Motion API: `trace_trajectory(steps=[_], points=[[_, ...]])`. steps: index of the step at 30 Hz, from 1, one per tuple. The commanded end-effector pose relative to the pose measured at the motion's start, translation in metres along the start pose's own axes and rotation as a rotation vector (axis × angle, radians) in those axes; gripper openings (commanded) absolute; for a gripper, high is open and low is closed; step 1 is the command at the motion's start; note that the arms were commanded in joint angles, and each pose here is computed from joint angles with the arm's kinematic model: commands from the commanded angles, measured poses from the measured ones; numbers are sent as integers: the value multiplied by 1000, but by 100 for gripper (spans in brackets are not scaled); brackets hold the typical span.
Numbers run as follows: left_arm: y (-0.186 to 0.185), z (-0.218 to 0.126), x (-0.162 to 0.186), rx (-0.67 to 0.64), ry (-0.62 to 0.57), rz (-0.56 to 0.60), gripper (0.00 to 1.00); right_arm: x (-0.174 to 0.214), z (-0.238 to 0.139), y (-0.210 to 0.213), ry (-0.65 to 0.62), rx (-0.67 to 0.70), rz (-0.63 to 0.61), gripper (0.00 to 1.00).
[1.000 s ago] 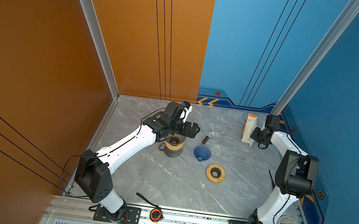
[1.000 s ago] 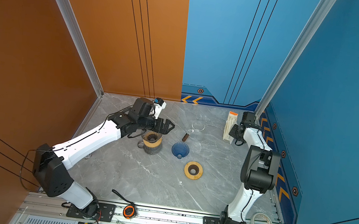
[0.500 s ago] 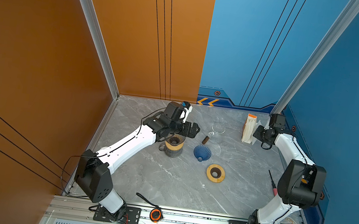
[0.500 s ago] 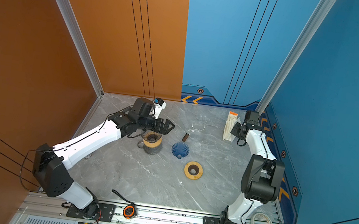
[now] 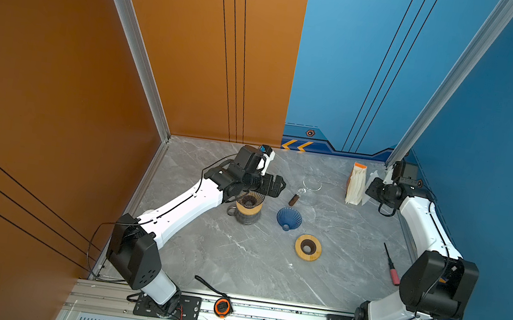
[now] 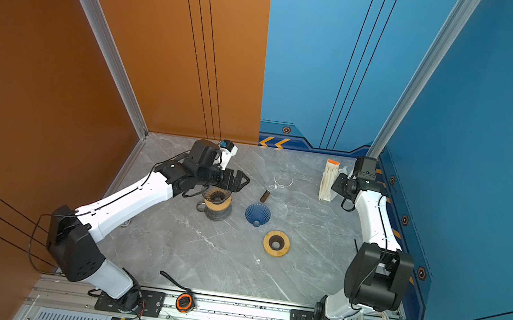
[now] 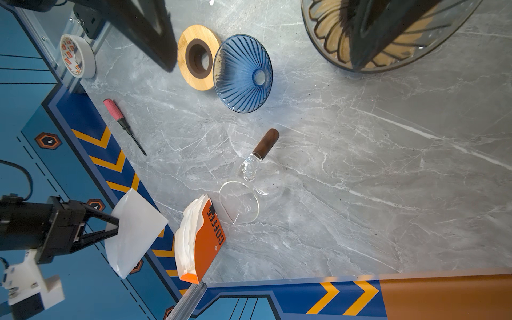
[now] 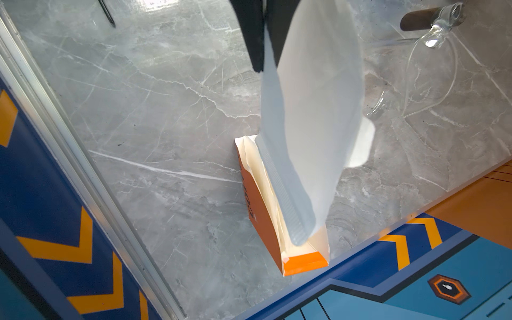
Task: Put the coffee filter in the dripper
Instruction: 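Carry the white filter over the glass dripper with the right gripper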
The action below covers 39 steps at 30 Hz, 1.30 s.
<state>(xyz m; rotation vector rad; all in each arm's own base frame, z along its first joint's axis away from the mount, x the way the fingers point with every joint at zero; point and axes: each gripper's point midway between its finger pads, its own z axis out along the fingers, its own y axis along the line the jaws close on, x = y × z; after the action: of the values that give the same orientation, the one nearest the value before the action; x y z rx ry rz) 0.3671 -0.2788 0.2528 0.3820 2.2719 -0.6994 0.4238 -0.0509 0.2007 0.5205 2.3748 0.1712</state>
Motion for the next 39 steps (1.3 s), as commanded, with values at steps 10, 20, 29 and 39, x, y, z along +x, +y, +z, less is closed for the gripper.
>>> trace_trajectory(steps=[10,20,29,39], points=[[-20,-25,-17,48,-53,29,98,10,-49,47,38,-176,-76,0],[-18,-49,-7,31,-62,43,98,30,-83,130,131,-418,-228,0],[-12,-85,-1,-19,-84,55,98,69,-110,210,239,-595,-385,0],[2,-118,10,-86,-87,17,98,116,-127,287,279,-659,-526,0]])
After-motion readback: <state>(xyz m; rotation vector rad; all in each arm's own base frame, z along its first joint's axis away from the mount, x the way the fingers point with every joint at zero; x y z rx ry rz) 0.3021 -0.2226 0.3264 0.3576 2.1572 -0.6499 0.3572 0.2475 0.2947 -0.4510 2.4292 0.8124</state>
